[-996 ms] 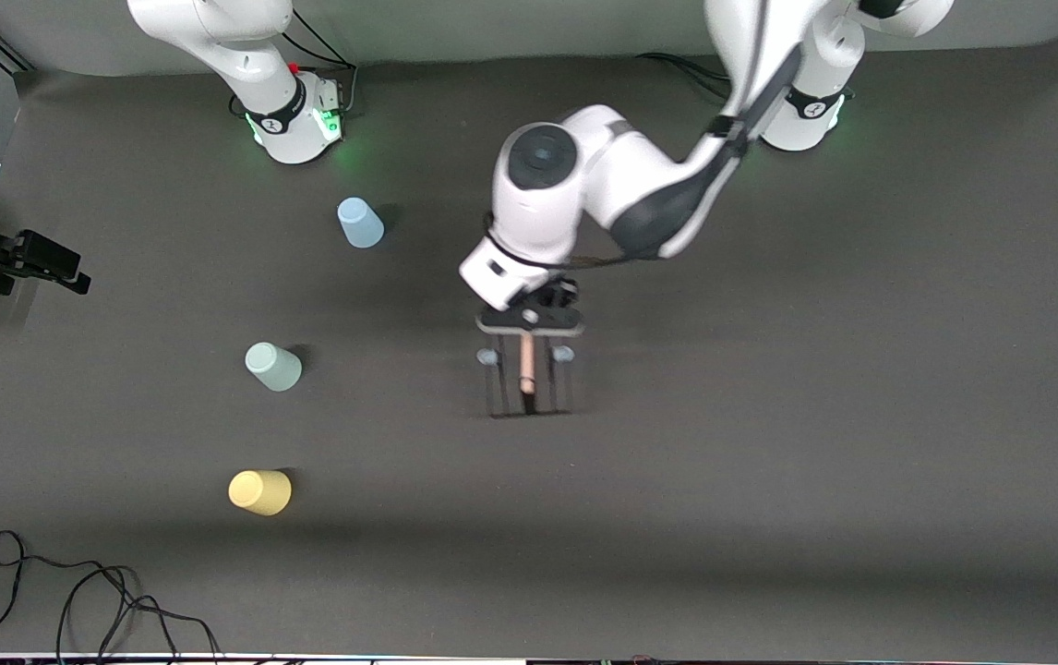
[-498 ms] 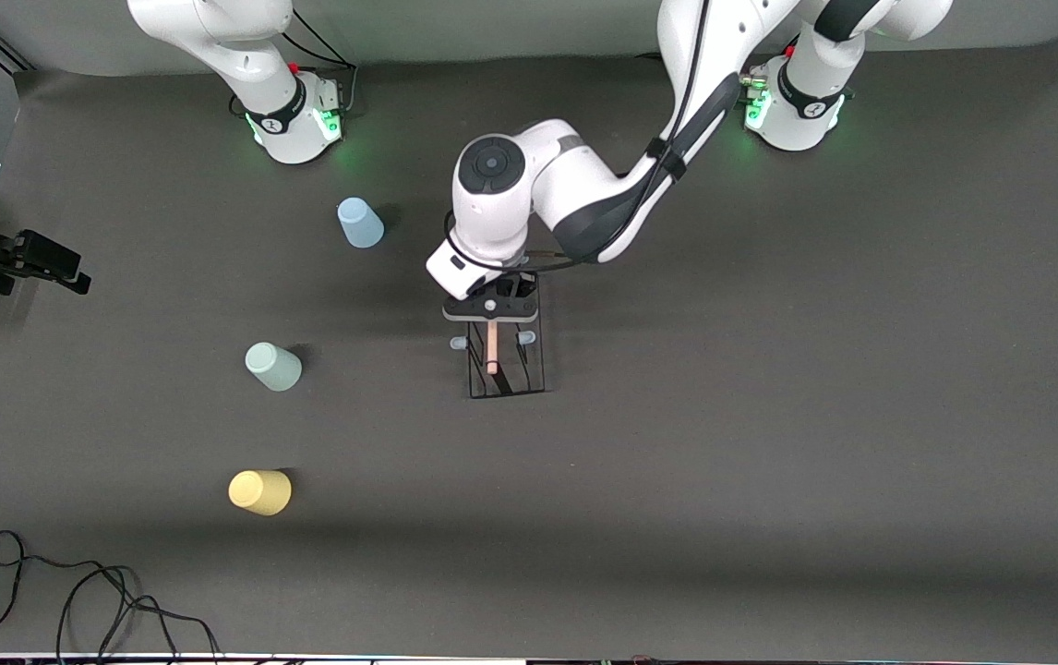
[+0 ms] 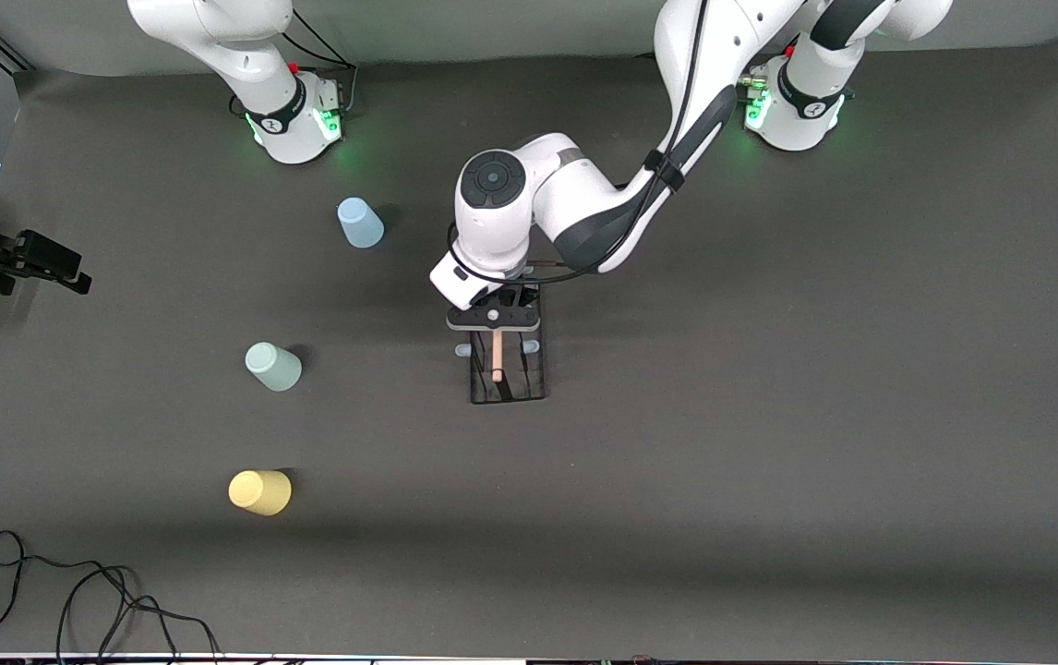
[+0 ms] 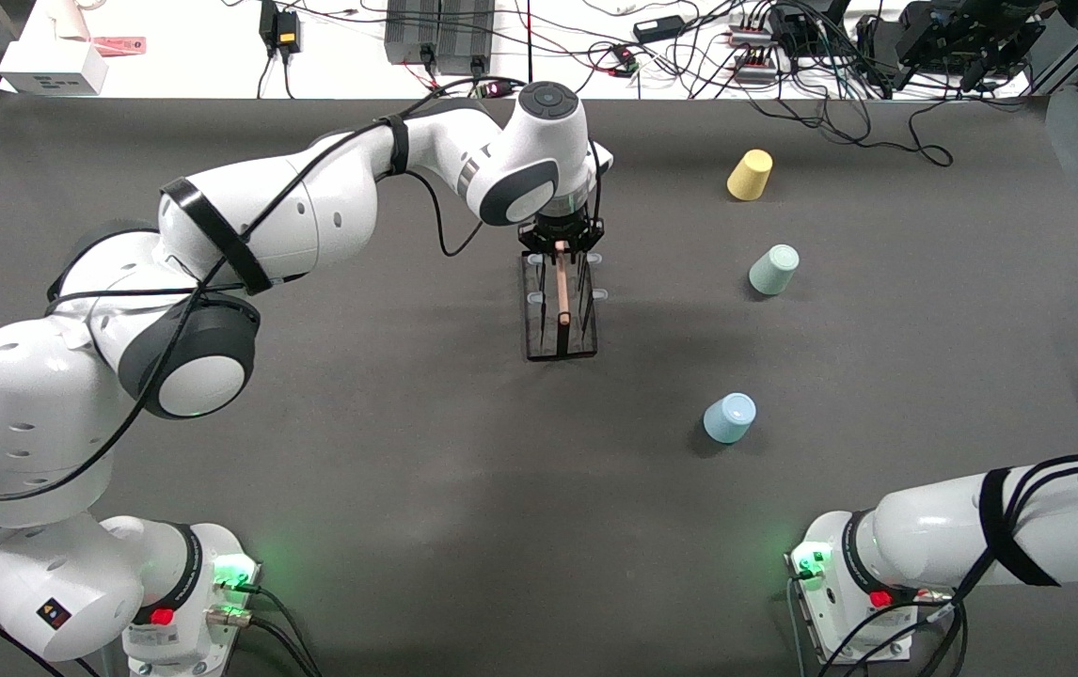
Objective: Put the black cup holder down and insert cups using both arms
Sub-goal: 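Carry the black rack to the table center and lower it, then release the rack and lift the left gripper while the right gripper reaches the green cup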
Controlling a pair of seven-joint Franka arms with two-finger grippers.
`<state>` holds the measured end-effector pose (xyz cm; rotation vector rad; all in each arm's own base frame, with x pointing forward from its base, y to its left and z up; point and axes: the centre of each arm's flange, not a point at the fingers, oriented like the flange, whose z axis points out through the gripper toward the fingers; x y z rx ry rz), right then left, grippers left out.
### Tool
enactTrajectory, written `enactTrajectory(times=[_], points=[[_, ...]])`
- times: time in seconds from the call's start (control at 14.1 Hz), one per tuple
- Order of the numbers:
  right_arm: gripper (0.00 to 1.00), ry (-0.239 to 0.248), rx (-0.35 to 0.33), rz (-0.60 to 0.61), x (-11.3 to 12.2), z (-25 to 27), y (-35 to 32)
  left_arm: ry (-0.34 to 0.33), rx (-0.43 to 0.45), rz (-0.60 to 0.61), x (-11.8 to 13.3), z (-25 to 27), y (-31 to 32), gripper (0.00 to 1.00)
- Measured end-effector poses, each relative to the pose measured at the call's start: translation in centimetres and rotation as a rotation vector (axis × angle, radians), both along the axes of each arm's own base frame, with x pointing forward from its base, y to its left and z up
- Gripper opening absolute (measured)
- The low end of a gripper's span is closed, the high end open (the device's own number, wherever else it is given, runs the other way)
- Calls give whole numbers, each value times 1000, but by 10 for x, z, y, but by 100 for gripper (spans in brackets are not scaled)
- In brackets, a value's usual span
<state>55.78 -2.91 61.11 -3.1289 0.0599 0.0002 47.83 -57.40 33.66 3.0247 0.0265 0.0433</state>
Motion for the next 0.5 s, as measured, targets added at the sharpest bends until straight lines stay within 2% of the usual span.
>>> enactTrajectory(times=[0.36, 0.43, 0.5], points=[[100, 33, 2, 17, -2, -15, 14, -50, -30, 43, 24, 58, 21, 93], [100, 40, 2, 18, -4, -22, 21, -68, -41, 69, 36, 77, 35, 100], [100, 39, 1, 3, -7, -31, 29, -89, -49, 99, 52, 98, 54, 100]])
